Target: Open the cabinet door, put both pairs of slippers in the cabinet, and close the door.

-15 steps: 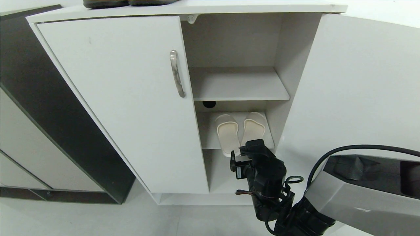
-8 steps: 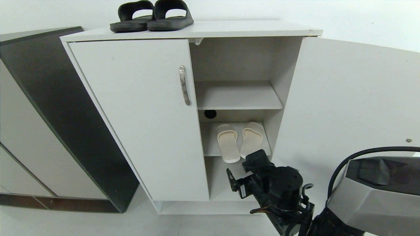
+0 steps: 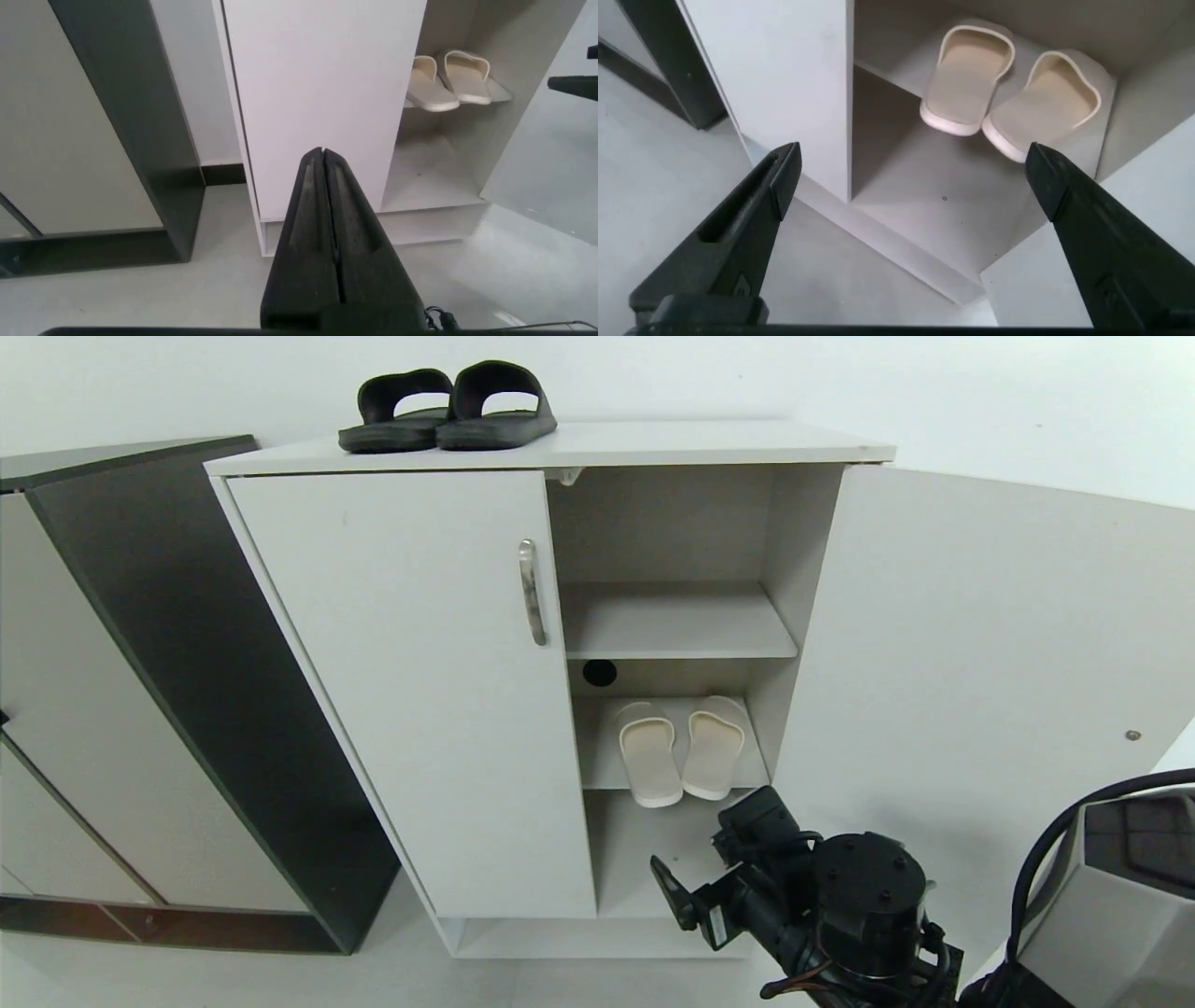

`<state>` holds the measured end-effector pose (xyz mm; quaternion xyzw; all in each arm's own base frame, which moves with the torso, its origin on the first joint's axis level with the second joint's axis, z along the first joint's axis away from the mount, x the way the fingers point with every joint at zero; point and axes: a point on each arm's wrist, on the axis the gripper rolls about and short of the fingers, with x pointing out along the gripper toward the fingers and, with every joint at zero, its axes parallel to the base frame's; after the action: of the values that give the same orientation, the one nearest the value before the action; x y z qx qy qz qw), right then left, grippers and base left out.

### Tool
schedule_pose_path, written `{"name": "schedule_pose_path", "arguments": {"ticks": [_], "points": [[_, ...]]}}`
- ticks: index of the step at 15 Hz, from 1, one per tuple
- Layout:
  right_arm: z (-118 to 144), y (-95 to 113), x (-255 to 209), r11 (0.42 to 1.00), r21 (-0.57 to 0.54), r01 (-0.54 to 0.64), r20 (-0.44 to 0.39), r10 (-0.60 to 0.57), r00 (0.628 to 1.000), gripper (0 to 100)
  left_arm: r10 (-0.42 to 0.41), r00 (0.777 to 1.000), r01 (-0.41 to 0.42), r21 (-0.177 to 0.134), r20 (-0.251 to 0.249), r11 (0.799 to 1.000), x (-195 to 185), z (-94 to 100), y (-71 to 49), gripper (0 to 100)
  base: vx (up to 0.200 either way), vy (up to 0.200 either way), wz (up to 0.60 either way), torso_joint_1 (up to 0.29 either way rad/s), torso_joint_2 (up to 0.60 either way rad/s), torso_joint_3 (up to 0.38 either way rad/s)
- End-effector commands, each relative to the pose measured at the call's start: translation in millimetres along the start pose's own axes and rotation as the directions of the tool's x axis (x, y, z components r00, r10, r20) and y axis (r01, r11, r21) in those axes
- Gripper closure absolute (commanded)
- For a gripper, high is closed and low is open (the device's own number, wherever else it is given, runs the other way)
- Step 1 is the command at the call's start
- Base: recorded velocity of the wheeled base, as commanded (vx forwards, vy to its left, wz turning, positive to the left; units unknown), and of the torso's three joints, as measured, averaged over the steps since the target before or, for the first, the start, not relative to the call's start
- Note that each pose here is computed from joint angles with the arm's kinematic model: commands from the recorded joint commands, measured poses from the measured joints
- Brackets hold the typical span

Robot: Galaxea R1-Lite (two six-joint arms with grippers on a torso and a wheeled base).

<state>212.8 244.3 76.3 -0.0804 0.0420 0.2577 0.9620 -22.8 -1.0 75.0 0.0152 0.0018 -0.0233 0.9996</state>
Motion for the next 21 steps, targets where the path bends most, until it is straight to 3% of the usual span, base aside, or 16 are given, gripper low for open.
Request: {"name": "schedule_pose_path", "arguments": {"ticks": [1,21], "points": [[-3.6,0.5,0.2,1.0,-0.006,-0.002,-0.012,0.001,1.0,0,0.001,1.0,-0.001,0.0,-0.002,1.0,0.1,0.0,0.0,100,0.0,0.0,0.0,0.0,0.0,0.0],[-10.5,-6.4,2.3,1.0,-0.01,0.013,-0.035,-0.013,0.999,0,0.001,1.0,-0.001,-0.001,-0.002,1.0,0.1,0.0,0.0,100,0.0,0.19,0.0,0.003,0.0,0.004]]}}
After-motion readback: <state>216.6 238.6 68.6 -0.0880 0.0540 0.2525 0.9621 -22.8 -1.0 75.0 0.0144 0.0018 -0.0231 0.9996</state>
